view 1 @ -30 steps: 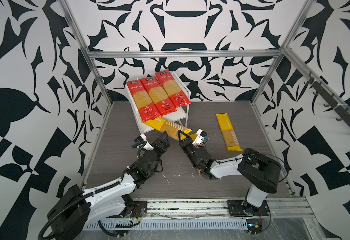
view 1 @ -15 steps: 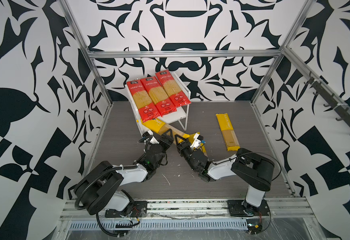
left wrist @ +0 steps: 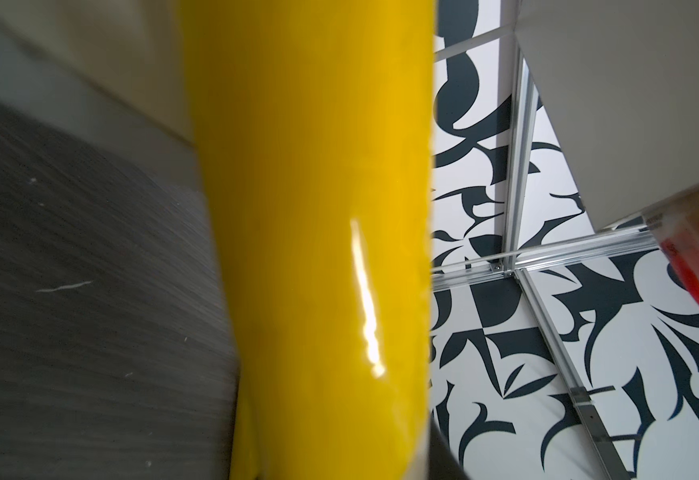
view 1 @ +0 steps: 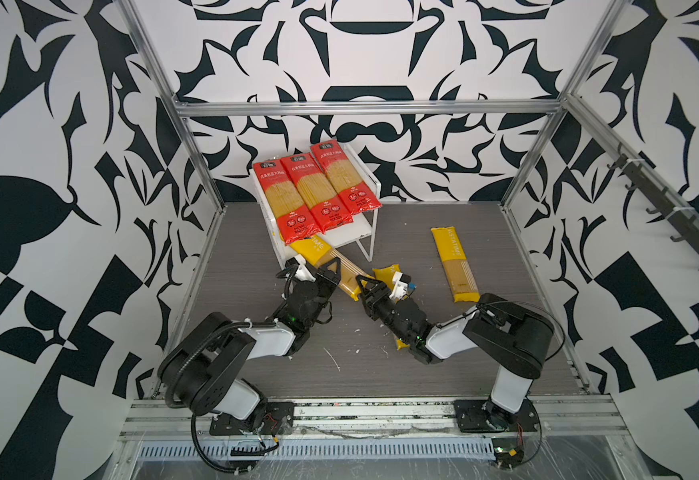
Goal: Place and organize the pasta boxes and bags onto the shelf
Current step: 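Push the yellow pack under the shelf's top with both grippers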
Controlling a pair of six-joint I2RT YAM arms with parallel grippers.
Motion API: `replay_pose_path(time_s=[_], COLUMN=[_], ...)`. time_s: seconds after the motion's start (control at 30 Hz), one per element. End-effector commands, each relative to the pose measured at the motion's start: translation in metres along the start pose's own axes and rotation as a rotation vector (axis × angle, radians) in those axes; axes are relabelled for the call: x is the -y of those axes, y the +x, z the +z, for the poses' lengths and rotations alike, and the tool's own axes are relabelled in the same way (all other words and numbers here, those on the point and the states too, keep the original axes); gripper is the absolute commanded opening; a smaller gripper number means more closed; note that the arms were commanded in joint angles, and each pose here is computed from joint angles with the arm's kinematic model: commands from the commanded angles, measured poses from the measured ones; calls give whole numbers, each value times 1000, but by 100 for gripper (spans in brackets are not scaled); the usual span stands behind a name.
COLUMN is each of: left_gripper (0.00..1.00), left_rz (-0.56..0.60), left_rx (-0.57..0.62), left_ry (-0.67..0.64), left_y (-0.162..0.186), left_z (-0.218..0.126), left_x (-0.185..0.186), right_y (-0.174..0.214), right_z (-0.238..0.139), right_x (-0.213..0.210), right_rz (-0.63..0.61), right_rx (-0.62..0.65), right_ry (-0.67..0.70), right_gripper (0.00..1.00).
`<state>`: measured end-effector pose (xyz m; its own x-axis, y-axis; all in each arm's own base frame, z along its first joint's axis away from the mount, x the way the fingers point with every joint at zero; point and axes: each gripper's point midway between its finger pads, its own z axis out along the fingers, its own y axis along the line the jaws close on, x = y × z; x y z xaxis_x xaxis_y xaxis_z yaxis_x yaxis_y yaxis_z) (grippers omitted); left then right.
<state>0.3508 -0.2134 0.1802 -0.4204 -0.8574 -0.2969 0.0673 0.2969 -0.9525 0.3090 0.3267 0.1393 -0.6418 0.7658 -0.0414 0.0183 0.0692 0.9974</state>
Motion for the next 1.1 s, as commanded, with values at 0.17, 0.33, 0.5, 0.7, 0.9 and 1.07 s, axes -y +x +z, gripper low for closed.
replay_pose_path(time_s=[0.17,0.33,0.5,0.7,0.9,1.07], left_gripper=[16,15,15,14,15,17], left_rz=[-36,-50,-61,-72,-74,-77], left_rx=[-51,-90,-135,-141,-211,-268], left_ry=[31,80,88,108,131,150], left_y=[-29,-35,-27,-27,-20,-17], left_z=[-10,-13,-8,-7,-7,-9], left_x=[26,40,37,39,47,52], right_y=[11,20,27,32,44,50], right_z=[-12,-15,-14,-15,0,9], right_x=[-3,-3,-25,-26,-39,-54], right_rz=[-24,-110,-231,-266,-289,-316], right_rx=[-259,-331,-374,-411,-477,-509], right_ry=[-29,-20,-17,-2,-45,-96], right_gripper=[67,67,68,69,63,50])
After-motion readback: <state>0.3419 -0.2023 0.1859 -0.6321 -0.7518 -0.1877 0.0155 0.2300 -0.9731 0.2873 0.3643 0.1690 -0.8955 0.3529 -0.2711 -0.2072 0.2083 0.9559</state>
